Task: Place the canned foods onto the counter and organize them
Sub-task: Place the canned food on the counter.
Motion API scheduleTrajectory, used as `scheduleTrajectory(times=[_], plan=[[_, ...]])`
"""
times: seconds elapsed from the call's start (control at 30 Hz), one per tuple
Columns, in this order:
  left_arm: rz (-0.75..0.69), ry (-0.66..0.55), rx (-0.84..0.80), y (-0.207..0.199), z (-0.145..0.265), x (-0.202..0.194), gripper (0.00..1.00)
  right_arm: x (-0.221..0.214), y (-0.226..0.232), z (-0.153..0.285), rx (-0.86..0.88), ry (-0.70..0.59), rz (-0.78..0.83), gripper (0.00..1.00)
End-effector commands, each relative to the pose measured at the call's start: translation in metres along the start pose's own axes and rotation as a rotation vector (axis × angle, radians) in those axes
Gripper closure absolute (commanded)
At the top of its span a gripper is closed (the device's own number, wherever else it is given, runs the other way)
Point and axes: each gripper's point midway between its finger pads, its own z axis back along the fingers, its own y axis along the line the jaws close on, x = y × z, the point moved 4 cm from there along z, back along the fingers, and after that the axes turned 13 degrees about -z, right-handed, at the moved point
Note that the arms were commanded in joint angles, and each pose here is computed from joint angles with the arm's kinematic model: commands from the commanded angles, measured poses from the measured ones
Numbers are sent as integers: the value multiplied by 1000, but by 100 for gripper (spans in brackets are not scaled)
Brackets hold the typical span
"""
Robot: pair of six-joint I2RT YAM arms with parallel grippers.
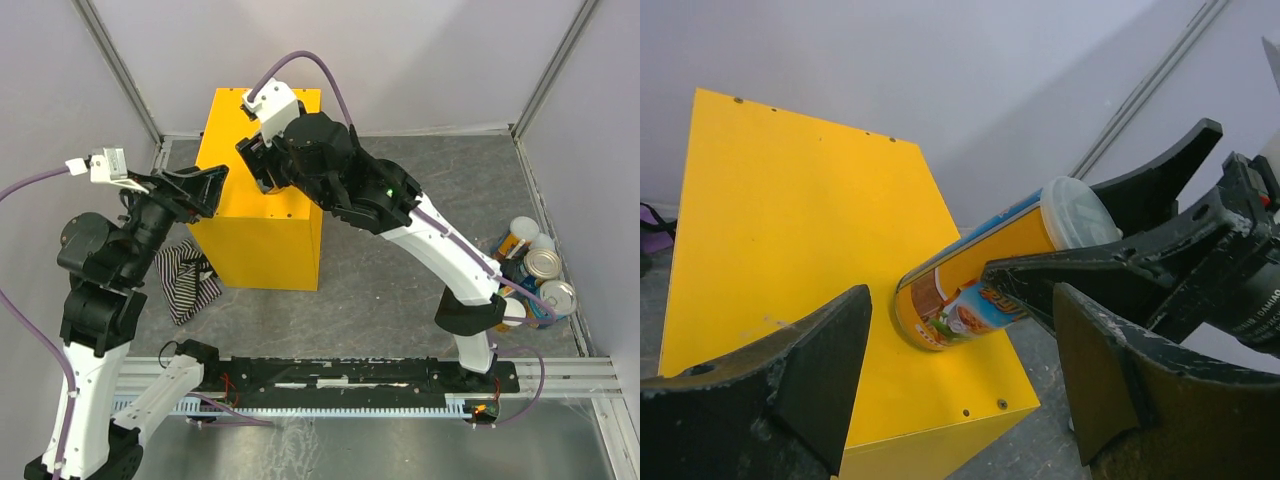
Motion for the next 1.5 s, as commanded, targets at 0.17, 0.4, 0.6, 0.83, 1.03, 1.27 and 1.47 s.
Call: scheduleTrajectory(times=[0.17, 0.4, 0.6, 0.83, 1.03, 1.27, 1.47], plan=[[-80, -39, -92, -9, -2, 1, 17, 53, 1, 6, -9, -212, -102, 35], [-102, -33, -112, -10, -3, 0, 15, 50, 1, -7, -22, -224, -113, 1], [-127, -34, -116, -10, -2, 0, 13, 55, -1, -13, -9, -245, -147, 0], [-134, -15, -175, -17, -8, -5, 13, 71, -8, 7, 4, -299, -199, 0], [-139, 26, -226, -22, -19, -10, 13, 86, -19, 46, 36, -336, -271, 0], [-147, 38, -230, -18, -36, -23, 13, 88, -34, 76, 29, -354, -300, 0], [-147, 52, -259, -16, -50, -40, 13, 71, -57, 98, -32, -371, -301, 0]])
